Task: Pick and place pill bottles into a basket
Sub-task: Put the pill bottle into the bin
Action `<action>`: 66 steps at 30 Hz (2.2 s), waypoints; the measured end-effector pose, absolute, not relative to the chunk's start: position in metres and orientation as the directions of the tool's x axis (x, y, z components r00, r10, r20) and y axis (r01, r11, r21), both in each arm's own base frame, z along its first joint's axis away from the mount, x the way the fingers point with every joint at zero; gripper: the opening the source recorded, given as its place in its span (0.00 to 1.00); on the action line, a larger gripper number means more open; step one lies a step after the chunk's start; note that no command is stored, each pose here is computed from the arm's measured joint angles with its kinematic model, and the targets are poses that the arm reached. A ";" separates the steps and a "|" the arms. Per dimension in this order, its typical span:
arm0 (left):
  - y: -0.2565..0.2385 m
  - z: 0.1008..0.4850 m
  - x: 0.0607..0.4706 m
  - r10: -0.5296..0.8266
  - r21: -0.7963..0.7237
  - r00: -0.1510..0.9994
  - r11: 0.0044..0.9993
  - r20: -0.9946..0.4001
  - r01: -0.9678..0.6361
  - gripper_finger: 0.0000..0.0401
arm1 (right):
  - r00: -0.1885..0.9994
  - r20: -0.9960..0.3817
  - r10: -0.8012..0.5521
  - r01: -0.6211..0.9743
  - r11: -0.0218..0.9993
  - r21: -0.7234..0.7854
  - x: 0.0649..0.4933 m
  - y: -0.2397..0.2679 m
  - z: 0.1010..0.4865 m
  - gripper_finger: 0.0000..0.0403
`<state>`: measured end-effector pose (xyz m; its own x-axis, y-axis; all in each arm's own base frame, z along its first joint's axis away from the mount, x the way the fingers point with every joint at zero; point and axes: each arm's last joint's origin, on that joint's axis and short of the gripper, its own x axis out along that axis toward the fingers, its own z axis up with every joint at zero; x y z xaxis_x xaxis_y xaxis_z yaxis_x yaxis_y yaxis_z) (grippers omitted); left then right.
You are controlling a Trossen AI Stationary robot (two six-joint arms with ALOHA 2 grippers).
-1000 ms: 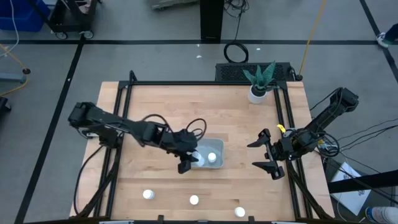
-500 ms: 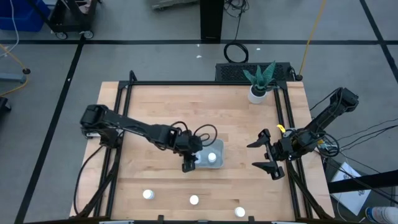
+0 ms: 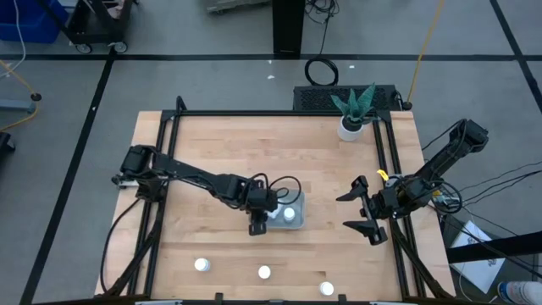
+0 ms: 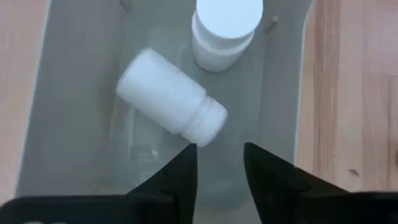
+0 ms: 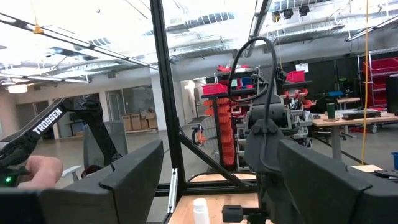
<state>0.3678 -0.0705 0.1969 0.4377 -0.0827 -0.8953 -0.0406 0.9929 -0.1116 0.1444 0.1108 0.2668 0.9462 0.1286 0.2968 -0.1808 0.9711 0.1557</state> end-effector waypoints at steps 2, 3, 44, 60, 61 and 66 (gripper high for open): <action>-0.071 0.197 0.368 -0.083 -0.110 0.437 0.993 -0.896 -0.036 0.29 | 0.946 0.297 0.129 -0.181 0.971 0.156 0.144 0.111 0.267 0.77; -0.071 0.197 0.368 -0.083 -0.108 0.437 0.994 -0.896 -0.032 0.27 | 0.946 0.297 0.129 -0.181 0.971 0.156 0.144 0.111 0.267 0.77; -0.070 0.253 0.242 -0.059 -0.163 0.979 0.986 -0.193 0.027 0.47 | 0.971 -0.084 -0.225 0.203 0.956 -0.214 0.208 0.089 0.269 0.77; -0.052 0.213 0.185 -0.060 -0.247 0.998 0.967 0.021 0.063 0.38 | 0.838 -0.538 -0.089 -0.062 0.964 -0.257 0.322 0.061 0.293 0.77; -0.053 0.213 0.185 -0.060 -0.249 0.998 0.966 0.021 0.064 0.38 | 0.806 -0.584 -0.097 -0.074 0.962 -0.262 0.329 0.059 0.290 0.77; -0.057 0.219 0.183 -0.083 -0.243 0.993 0.965 0.082 0.100 0.38 | 0.699 -0.713 -0.055 -0.156 0.961 -0.228 0.356 0.052 0.284 0.77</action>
